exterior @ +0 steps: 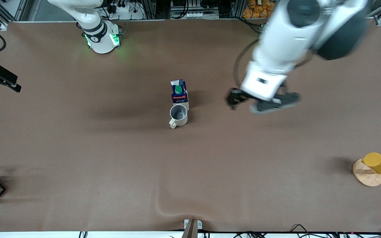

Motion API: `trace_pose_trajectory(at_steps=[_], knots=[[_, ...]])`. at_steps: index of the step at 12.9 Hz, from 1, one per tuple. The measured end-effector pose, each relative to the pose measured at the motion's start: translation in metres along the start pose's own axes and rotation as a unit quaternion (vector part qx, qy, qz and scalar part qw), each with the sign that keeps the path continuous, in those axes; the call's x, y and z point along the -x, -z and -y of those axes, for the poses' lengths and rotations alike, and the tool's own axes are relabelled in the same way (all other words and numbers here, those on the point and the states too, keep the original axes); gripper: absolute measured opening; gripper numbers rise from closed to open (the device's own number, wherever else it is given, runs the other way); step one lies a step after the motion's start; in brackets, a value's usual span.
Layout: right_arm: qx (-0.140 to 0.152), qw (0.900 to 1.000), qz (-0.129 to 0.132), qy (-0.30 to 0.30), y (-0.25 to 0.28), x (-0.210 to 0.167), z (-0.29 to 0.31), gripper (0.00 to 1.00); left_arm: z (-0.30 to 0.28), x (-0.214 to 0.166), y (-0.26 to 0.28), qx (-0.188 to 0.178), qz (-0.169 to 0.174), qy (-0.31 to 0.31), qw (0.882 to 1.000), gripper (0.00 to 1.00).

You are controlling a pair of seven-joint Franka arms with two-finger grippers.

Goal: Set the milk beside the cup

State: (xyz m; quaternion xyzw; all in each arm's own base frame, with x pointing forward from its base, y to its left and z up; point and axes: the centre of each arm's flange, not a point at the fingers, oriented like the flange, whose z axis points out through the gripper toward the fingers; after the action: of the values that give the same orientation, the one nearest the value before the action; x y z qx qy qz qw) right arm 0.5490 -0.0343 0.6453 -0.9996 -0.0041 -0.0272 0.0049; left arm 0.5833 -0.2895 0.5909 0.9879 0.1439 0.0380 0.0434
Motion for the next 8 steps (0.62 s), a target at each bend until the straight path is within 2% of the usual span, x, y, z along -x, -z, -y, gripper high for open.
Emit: trace_pose_trajectory(at_steps=[3, 6, 8], knots=[[0.000, 1.000, 0.001, 0.002, -0.001, -0.001, 0.002, 1.00, 0.071, -0.045, 0.010, -0.020, 0.009, -0.014, 1.000, 1.00], [-0.001, 1.000, 0.004, 0.008, -0.004, -0.002, 0.009, 1.00, 0.110, -0.053, 0.033, -0.038, 0.005, -0.047, 0.998, 1.00], [-0.002, 1.000, 0.017, 0.007, -0.007, 0.001, 0.008, 1.00, 0.142, -0.049, 0.049, -0.062, -0.001, -0.076, 0.995, 1.00]])
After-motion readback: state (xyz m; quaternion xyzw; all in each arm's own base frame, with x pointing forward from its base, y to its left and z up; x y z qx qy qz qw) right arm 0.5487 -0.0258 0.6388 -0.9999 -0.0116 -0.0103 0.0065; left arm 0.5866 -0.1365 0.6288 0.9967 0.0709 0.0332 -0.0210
